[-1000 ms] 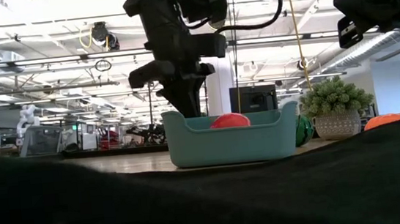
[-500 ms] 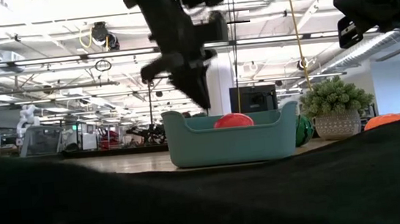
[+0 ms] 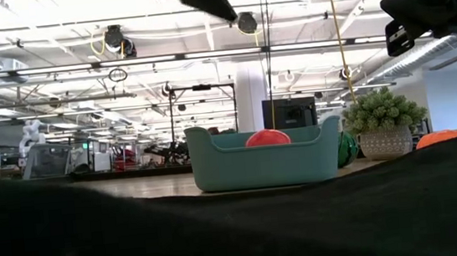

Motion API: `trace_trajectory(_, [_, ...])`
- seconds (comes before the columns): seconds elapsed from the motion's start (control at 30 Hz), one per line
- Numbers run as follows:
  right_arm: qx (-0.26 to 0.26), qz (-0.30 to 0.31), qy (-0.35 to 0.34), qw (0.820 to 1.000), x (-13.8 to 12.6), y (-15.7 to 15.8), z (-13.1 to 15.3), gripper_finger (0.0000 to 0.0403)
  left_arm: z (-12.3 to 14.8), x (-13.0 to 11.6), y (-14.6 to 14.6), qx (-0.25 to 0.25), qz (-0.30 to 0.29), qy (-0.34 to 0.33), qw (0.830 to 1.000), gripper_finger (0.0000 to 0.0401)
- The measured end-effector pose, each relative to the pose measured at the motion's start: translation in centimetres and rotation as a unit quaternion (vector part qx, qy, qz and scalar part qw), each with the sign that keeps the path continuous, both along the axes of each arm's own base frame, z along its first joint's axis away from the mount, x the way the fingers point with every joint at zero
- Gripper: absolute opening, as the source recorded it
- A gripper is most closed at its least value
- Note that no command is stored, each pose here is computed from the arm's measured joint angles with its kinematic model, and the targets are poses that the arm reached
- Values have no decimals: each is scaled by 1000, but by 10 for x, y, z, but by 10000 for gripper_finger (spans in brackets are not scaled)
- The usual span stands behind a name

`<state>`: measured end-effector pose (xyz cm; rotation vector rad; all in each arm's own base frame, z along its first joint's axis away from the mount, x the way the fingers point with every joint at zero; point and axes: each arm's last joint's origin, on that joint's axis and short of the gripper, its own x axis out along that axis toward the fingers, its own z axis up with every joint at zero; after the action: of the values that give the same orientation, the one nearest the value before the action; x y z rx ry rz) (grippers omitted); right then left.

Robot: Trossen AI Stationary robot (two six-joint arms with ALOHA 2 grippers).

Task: Pick and placing Produce into tupperware
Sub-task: Put the green watermelon into the blue bin

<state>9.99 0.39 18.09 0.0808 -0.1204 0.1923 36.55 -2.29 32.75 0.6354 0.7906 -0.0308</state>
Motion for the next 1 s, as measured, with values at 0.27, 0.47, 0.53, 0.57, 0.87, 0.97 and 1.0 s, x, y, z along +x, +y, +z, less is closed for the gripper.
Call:
trace_trajectory(0.27, [-1, 0, 2, 1000, 0, 0, 0, 0, 48, -42, -18, -105, -18, -68, 992, 0])
trace_trajectory(0.47, [-1, 0, 2, 1000, 1, 0, 0, 0, 54, -57, -39, -162, -88, -135, 974, 0])
trace_trajectory(0.53, [-1, 0, 5, 1000, 1, 0, -1, 0, 52, -61, -45, -160, -104, -164, 968, 0])
trace_trajectory(0.57, [0, 0, 4, 1000, 1, 0, -1, 0, 50, -64, -46, -158, -106, -173, 966, 0])
trace_trajectory(0.87, [1, 0, 2, 1000, 1, 0, 0, 0, 28, -114, -17, -154, -31, -267, 951, 0])
trace_trajectory(0.97, [1, 0, 1, 1000, 1, 0, 0, 0, 17, -132, 2, -182, -21, -302, 935, 0])
trace_trajectory(1.0, [1, 0, -2, 1000, 1, 0, 1, 0, 11, -137, 8, -195, -20, -310, 930, 0])
